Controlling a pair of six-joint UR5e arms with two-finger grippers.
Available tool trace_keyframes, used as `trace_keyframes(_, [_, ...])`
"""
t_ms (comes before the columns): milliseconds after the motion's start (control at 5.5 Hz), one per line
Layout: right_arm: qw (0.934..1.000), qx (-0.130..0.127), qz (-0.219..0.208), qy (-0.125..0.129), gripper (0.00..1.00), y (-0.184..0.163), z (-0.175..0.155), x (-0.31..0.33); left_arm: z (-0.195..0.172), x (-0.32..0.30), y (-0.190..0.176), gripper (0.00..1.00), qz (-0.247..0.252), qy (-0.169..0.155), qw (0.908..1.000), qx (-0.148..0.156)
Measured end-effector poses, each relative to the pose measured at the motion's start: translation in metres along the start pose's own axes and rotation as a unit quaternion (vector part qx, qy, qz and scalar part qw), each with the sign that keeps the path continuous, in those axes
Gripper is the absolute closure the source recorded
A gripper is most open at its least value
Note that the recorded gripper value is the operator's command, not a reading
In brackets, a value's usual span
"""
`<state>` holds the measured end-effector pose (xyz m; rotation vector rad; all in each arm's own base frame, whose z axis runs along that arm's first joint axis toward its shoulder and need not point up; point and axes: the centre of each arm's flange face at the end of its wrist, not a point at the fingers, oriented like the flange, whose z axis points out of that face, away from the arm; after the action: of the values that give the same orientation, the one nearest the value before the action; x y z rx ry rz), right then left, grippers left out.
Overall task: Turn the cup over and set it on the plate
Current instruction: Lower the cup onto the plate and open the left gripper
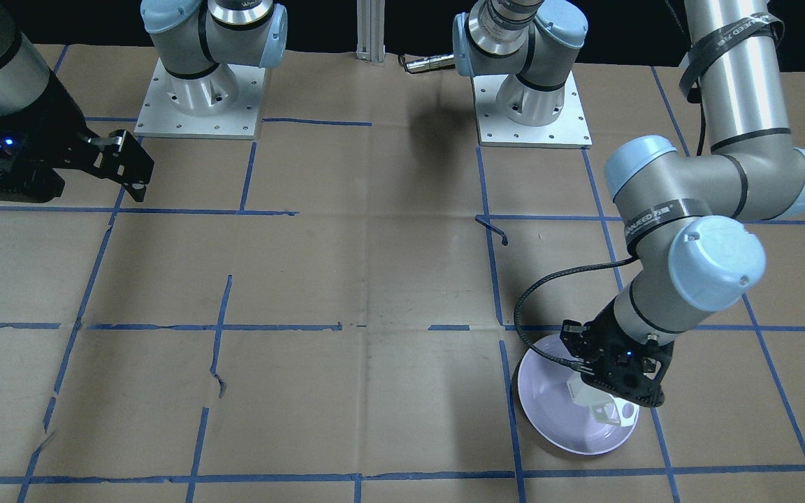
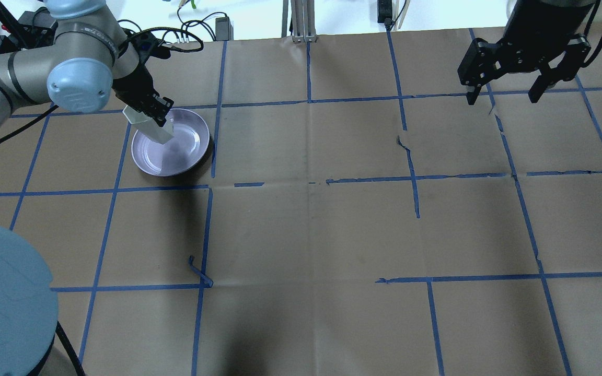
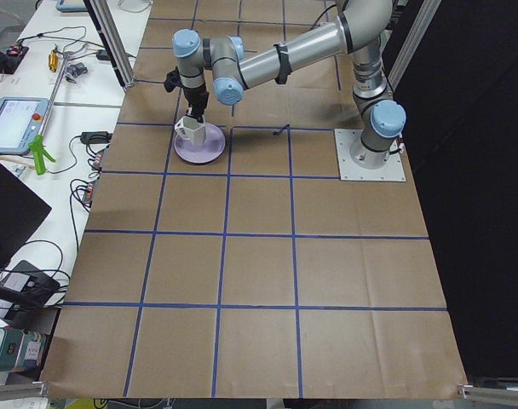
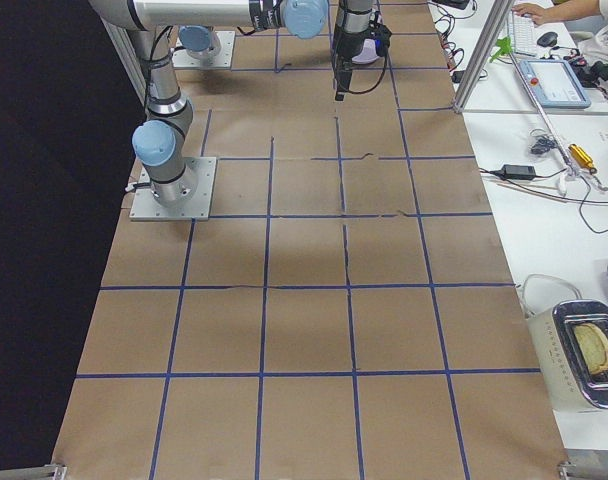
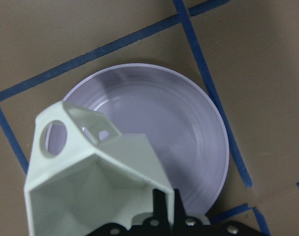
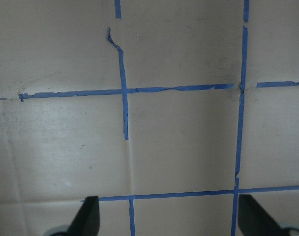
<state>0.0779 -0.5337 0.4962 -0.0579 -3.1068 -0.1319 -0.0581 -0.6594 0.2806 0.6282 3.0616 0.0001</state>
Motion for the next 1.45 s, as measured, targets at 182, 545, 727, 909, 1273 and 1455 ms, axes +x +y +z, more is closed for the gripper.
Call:
trace_keyframes(182, [1.0000, 0.000, 0.000, 0.000, 0.00, 0.000, 0.000, 0.000, 0.014, 0.006, -0.003, 0.95, 0.011, -0.009, 0.9998, -0.013])
trace_keyframes(545, [1.0000, 0.000, 0.000, 0.000, 0.00, 0.000, 0.000, 0.000, 0.032, 0.012, 0.008, 0.14, 0.020, -0.005, 0.9993, -0.031])
trace_keyframes(727, [1.0000, 0.000, 0.000, 0.000, 0.00, 0.000, 0.000, 0.000, 0.035, 0.013, 0.011, 0.13, 0.019, -0.002, 0.9993, -0.033])
trace_keyframes(909, [1.0000, 0.000, 0.000, 0.000, 0.00, 0.000, 0.000, 0.000, 0.028, 0.015, 0.012, 0.13, 0.018, -0.003, 0.9994, -0.029])
trace_keyframes(1273, [1.0000, 0.000, 0.000, 0.000, 0.00, 0.000, 0.000, 0.000, -0.034, 0.031, 0.026, 0.08, -0.041, -0.008, 0.9990, -0.016])
trace_keyframes(1455, [1.0000, 0.000, 0.000, 0.000, 0.00, 0.000, 0.000, 0.000, -0.082, 0.045, 0.046, 0.05, -0.094, -0.001, 0.9955, -0.017])
